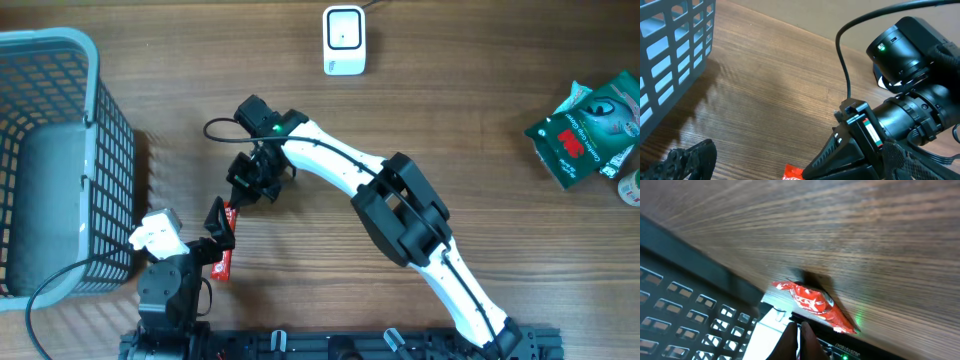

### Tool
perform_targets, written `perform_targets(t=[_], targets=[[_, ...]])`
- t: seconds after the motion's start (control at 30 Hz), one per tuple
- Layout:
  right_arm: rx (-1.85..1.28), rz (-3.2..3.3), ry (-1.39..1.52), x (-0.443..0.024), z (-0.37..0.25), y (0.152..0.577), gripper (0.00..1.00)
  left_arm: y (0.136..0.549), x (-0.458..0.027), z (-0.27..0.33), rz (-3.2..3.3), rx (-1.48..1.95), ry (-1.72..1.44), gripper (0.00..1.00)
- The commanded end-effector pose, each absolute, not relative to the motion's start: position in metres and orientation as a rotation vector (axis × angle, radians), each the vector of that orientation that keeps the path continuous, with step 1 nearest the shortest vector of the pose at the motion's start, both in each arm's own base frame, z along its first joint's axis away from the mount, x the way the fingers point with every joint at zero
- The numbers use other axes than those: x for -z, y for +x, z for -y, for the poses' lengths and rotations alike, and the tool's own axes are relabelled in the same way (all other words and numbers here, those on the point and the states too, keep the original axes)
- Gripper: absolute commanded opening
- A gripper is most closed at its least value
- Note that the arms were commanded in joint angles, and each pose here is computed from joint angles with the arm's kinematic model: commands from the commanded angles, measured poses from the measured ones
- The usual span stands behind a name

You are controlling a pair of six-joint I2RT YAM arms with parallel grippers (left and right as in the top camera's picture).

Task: Scan the item barcode

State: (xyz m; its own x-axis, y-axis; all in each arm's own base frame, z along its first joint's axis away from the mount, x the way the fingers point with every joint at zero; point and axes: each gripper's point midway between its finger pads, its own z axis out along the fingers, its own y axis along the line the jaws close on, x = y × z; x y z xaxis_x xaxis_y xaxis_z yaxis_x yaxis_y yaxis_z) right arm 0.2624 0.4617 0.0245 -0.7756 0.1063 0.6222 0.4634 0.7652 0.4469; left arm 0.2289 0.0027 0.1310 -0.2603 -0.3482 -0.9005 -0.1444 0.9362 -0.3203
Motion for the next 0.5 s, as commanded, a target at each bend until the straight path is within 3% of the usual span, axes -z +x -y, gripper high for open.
perform_targets(t=[0.0,0.17,0.33,0.47], targets=[[0.741,2.330,-0.457,-0.005,-0.474,0.240,0.05,0.229,-0.133,-0.001,-1.827,0.220,-0.359,1.00],[0.576,2.647,-0.536,0.039,-0.470,0.247,0.05,0.229,-0.133,-0.001,-1.827,0.220,-0.359,1.00],[0.141,2.860,-0.666,0.063,-0.399,0.258,0.05,0.229,-0.133,-0.001,-1.827,0.220,-0.359,1.00],[-0.072,2.877,-0.630,0.055,-0.341,0.277,0.05,0.229,-0.133,-0.001,-1.827,0.220,-0.359,1.00]])
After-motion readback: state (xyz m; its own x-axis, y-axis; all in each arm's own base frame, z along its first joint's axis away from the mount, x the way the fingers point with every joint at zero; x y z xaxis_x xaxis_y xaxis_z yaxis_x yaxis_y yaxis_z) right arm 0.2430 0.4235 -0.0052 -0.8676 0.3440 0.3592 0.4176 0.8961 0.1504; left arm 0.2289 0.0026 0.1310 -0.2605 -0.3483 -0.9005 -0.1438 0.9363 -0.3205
